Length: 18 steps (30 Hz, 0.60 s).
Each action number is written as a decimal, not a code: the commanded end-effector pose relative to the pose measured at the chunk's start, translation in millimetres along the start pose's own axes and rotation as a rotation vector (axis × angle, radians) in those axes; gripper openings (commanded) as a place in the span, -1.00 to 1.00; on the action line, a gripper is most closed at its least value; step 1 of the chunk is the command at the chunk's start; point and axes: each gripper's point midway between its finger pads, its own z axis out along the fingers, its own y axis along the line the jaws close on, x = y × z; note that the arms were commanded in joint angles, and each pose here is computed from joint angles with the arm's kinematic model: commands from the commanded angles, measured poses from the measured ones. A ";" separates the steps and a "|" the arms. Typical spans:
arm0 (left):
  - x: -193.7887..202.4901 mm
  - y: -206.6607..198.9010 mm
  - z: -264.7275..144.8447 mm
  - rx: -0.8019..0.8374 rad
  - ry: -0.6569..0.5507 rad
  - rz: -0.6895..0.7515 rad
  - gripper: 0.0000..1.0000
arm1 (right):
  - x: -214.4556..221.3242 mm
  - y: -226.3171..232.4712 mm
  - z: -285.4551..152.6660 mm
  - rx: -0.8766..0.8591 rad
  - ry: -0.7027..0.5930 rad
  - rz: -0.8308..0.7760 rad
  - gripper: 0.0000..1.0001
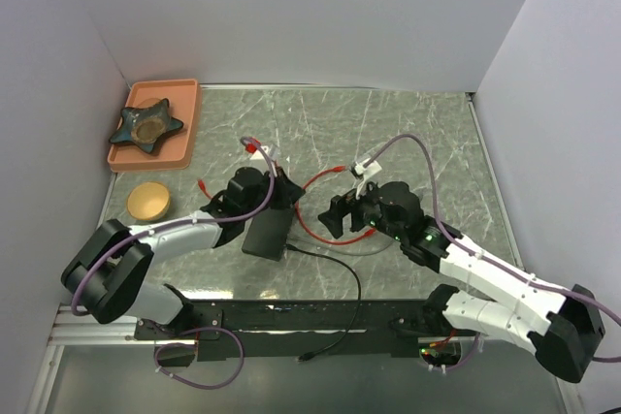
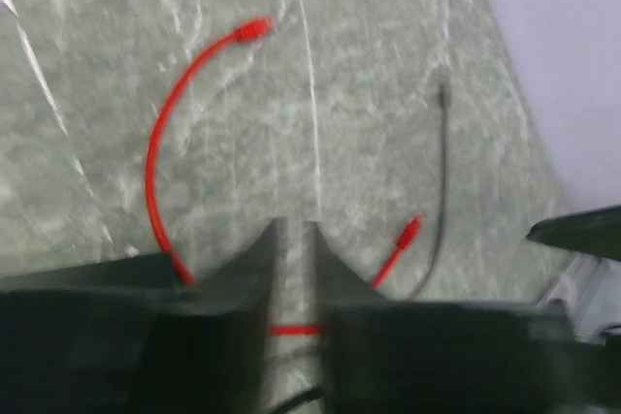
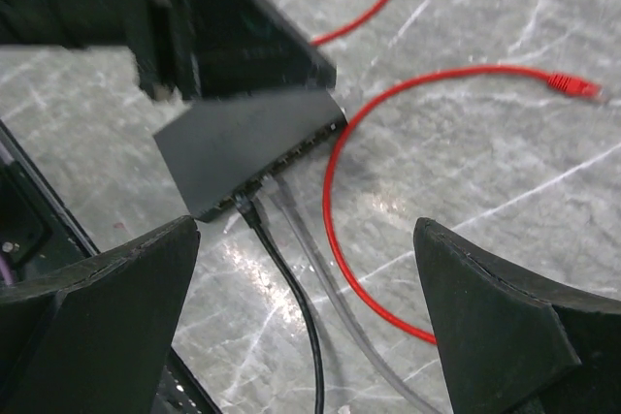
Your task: Insert the plug into the switch port
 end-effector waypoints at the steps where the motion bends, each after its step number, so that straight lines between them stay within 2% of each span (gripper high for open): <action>1: -47.8 -11.7 9.6 -0.060 -0.096 0.017 -0.11 | -11.4 -0.1 6.0 0.003 -0.032 0.022 0.98; 3: -42.8 -0.4 21.9 -0.123 -0.044 0.059 0.10 | -10.8 -0.3 4.0 0.001 -0.044 0.024 0.98; 5: -50.5 1.1 33.3 -0.189 -0.009 0.102 0.17 | -13.9 -1.9 -0.4 0.007 -0.069 0.023 0.99; 6: -39.0 14.0 44.8 -0.241 0.037 0.134 0.20 | -14.6 -2.5 -1.9 0.011 -0.072 0.023 0.99; 8: -43.7 16.5 56.4 -0.314 0.057 0.171 0.21 | -17.3 -4.9 -5.3 0.024 -0.083 0.018 0.99; 11: -17.5 37.4 81.8 -0.406 0.154 0.227 0.21 | -18.7 -7.6 -9.3 0.036 -0.096 0.017 0.99; 18: 11.2 52.5 116.3 -0.487 0.204 0.310 0.18 | -12.1 -13.6 -15.6 0.057 -0.082 0.010 0.99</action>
